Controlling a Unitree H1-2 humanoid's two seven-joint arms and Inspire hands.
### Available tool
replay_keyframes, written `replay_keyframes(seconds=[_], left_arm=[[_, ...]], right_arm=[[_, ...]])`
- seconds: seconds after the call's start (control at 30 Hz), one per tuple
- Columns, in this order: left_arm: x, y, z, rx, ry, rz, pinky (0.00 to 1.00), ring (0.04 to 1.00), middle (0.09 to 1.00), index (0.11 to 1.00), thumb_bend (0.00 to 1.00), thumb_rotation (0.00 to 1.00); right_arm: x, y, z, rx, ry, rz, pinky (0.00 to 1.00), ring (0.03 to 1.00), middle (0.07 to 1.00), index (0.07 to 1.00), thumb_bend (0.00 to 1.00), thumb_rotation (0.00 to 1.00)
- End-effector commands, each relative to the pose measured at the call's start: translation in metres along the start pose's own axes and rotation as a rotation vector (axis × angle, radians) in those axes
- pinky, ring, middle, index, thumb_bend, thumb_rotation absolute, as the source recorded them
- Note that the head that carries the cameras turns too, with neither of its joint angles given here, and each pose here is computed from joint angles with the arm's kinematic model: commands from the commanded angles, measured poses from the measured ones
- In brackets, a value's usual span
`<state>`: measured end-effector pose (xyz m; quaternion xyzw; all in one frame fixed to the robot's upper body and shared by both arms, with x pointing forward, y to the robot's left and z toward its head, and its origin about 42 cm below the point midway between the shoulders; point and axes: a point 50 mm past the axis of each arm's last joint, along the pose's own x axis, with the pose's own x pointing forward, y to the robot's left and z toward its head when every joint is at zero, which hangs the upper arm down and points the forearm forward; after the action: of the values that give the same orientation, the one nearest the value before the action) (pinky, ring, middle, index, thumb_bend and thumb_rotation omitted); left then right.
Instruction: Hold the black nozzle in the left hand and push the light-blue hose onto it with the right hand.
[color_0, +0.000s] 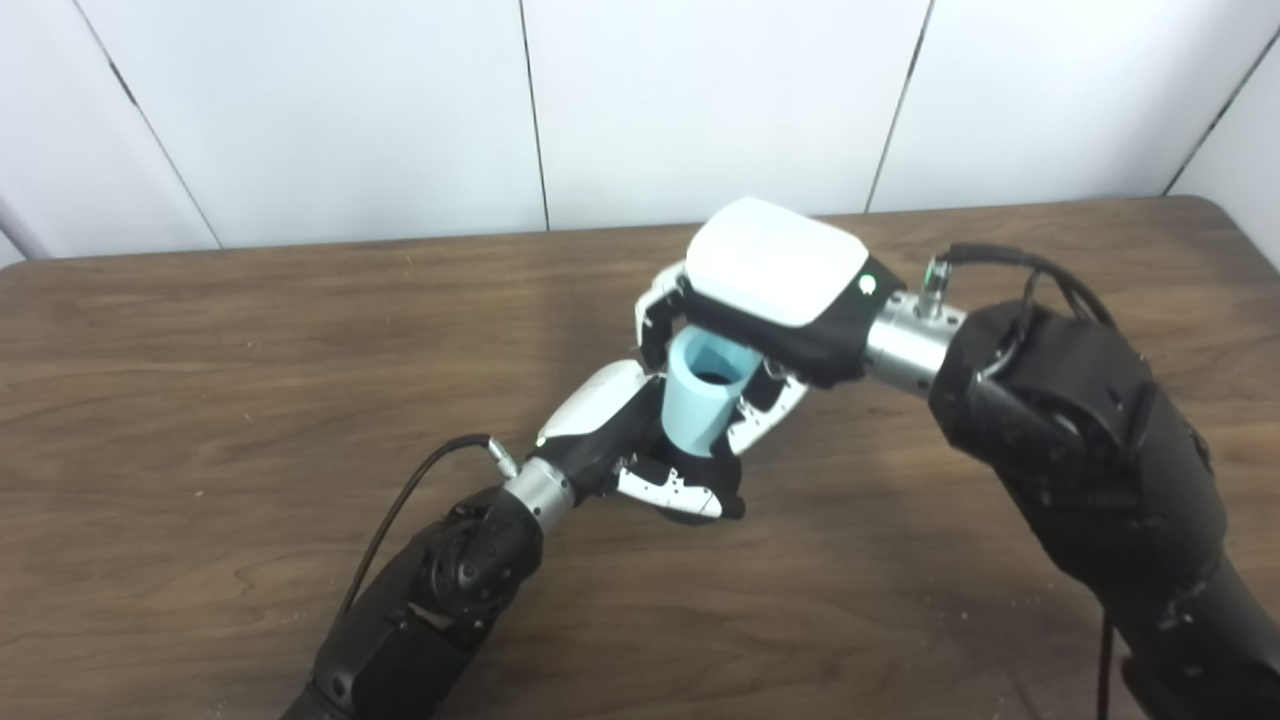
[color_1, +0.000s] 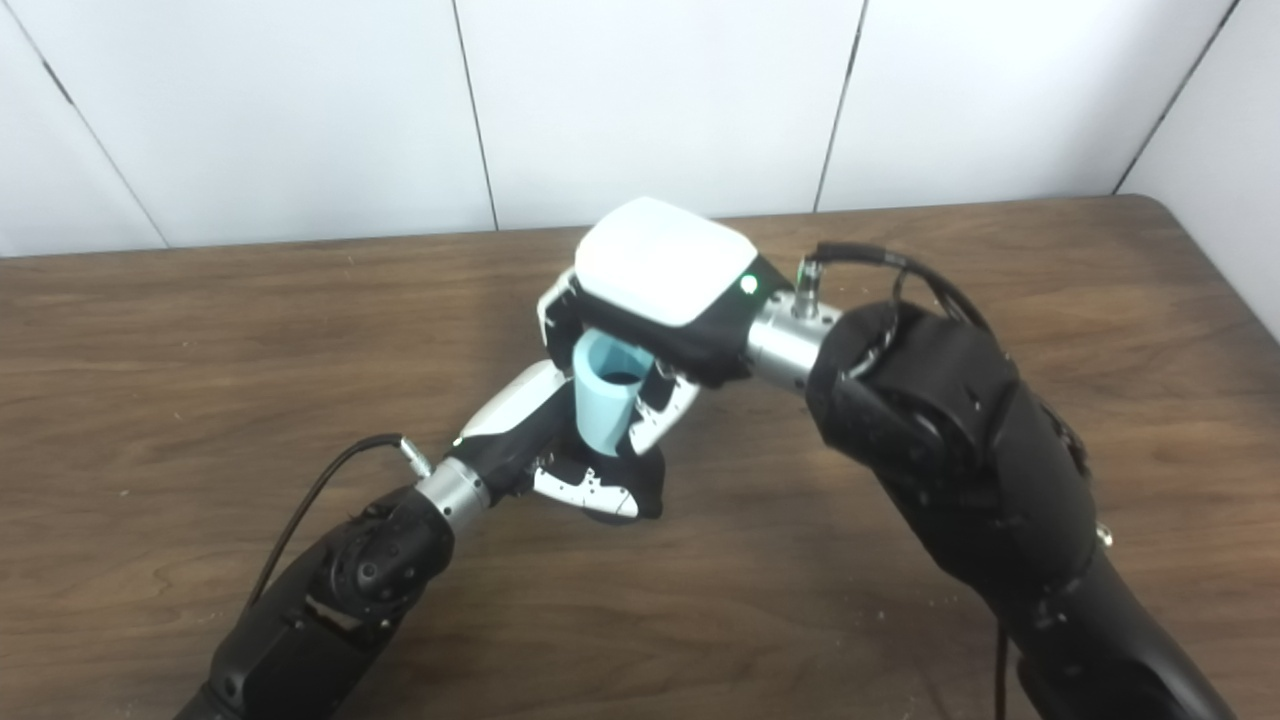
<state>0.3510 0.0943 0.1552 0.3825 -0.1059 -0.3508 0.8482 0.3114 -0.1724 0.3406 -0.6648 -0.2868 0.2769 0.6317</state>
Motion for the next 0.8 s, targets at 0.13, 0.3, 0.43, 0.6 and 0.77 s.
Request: replay_keyframes(seconds=[0.13, 0.3, 0.43, 0.6, 0.77], left_arm=[[-0.031, -0.074, -0.042, -0.120, 0.267, -0.379, 0.62, 0.705, 0.656, 0.419, 0.66, 0.37], [-0.031, -0.074, -0.042, -0.120, 0.270, -0.384, 0.61, 0.696, 0.650, 0.421, 0.66, 0.36], [-0.031, -0.074, -0.042, -0.119, 0.270, -0.384, 0.63, 0.714, 0.654, 0.420, 0.66, 0.36], [-0.031, -0.074, -0.042, -0.121, 0.269, -0.384, 0.61, 0.674, 0.646, 0.421, 0.66, 0.36], [-0.030, -0.074, -0.040, -0.120, 0.269, -0.389, 0.59, 0.668, 0.643, 0.421, 0.66, 0.36]], right_arm=[[-0.023, -0.026, 0.009, -0.145, -0.031, -0.116, 0.68, 0.748, 0.772, 0.691, 0.96, 0.26], [-0.034, -0.037, 0.014, -0.137, -0.048, -0.199, 0.88, 0.887, 0.885, 0.769, 0.96, 0.25], [-0.039, -0.045, 0.017, -0.104, -0.063, -0.277, 0.93, 0.928, 0.923, 0.793, 0.96, 0.23], [-0.042, -0.050, 0.016, -0.106, -0.091, -0.346, 0.88, 0.893, 0.923, 0.808, 0.96, 0.25], [-0.044, -0.048, 0.012, -0.103, -0.105, -0.374, 0.86, 0.884, 0.915, 0.807, 0.94, 0.26]])
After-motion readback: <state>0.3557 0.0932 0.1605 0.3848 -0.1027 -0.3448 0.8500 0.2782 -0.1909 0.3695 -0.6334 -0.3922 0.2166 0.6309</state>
